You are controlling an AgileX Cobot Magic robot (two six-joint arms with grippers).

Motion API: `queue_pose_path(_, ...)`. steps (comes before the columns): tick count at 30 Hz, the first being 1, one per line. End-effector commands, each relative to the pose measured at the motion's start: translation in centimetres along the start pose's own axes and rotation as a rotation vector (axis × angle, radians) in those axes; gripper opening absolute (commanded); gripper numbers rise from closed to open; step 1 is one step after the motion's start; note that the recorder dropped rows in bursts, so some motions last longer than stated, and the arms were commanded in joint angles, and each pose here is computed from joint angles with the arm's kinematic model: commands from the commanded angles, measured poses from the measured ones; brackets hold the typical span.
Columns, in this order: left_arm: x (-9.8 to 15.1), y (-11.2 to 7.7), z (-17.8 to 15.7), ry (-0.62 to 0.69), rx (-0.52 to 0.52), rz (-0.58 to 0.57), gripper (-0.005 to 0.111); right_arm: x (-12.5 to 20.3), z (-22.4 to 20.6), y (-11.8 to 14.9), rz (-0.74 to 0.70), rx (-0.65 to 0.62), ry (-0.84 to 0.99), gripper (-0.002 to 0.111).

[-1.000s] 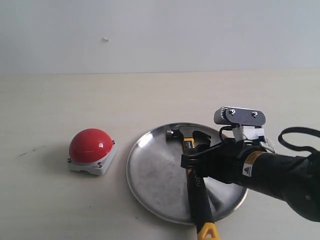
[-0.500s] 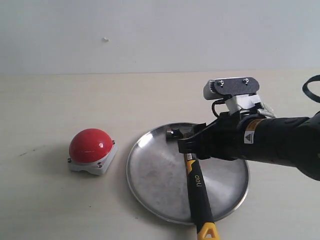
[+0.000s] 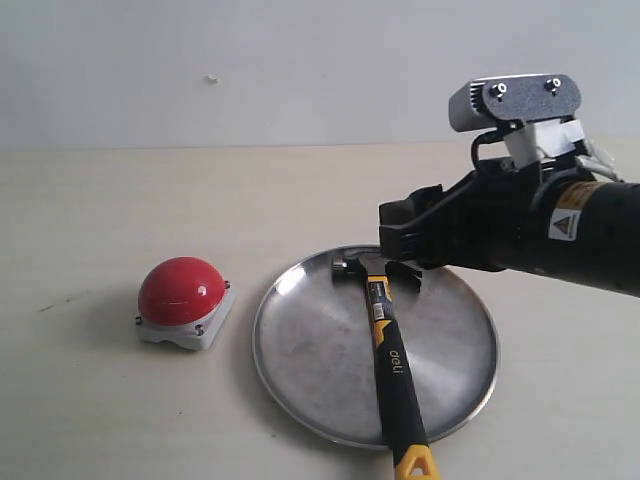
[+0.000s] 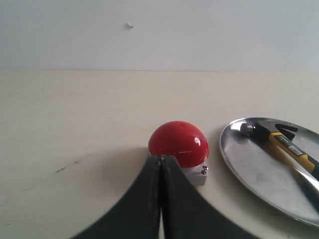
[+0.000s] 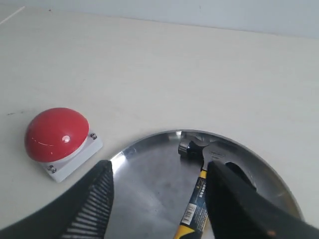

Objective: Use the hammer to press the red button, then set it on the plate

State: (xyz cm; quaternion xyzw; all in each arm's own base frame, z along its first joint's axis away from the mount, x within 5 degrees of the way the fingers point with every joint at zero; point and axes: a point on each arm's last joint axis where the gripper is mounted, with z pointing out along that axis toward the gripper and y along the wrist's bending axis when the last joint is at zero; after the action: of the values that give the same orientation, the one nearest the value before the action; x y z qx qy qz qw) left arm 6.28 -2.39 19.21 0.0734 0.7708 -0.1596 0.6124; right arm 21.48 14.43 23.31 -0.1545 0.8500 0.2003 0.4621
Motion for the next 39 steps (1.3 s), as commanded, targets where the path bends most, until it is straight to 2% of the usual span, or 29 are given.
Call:
queue_pose_path(1,0.0,0.0,0.0,-0.009,0.002,-0.004,0.000,0.2,-2.4,0.0,-0.029,-0.006,-0.018,0.054)
queue_pose_path(10,0.0,0.0,0.0,-0.009,0.002,-0.004,0.000,4.6,-7.6,-1.1,-0.024,-0.014,-0.050,0.054)
queue_pose_path(16,0.0,0.0,0.0,-0.009,0.002,-0.004,0.000,7.0,-10.3,-1.6,-0.013,0.003,0.055,0.054)
queue_pose_path(24,0.0,0.0,0.0,-0.009,0.002,-0.003,0.000,6.8,-12.1,-1.5,-0.015,-0.014,-0.008,0.054)
queue_pose_path(39,0.0,0.0,0.0,-0.009,0.002,-0.003,0.000,6.6,-12.3,-1.4,-0.025,-0.029,-0.034,0.054)
